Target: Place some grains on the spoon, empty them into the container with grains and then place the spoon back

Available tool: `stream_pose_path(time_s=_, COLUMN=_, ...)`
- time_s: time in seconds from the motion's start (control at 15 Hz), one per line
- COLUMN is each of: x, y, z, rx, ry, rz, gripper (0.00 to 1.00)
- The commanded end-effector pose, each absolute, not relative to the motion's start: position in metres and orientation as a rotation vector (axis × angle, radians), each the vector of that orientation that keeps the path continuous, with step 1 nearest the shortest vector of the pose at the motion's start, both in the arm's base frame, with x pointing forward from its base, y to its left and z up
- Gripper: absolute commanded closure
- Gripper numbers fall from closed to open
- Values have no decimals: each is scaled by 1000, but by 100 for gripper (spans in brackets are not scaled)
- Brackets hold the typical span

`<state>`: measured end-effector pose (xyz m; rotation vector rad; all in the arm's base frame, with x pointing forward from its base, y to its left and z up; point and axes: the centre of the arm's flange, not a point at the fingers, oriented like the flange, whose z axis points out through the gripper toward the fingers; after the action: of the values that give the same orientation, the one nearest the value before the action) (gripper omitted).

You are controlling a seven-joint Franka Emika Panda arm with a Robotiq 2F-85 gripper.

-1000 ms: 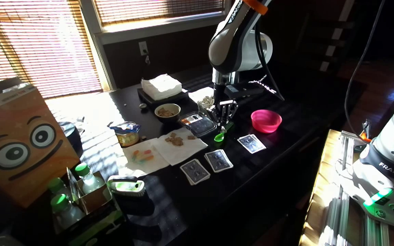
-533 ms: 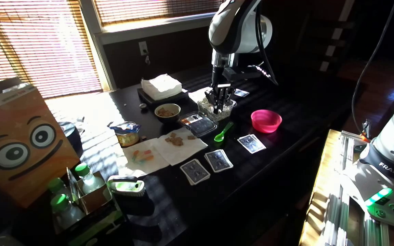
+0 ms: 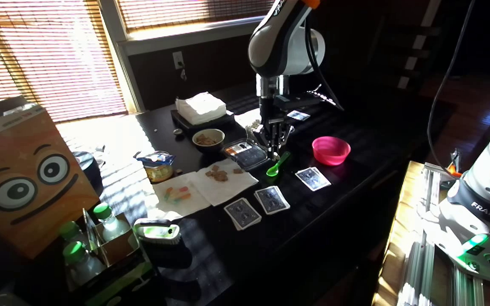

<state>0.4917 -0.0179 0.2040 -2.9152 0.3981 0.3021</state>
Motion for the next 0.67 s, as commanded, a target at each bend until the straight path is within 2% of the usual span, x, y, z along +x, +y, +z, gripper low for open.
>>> stream_pose_path(time_s=0.0, x=499, y=-12, z=180, rx=-2911, ry=368, rz=338, gripper=96)
stream_pose_path(time_s=0.6, x=495, y=-13, z=154, rx=-2930, ry=402, rz=278, gripper=96)
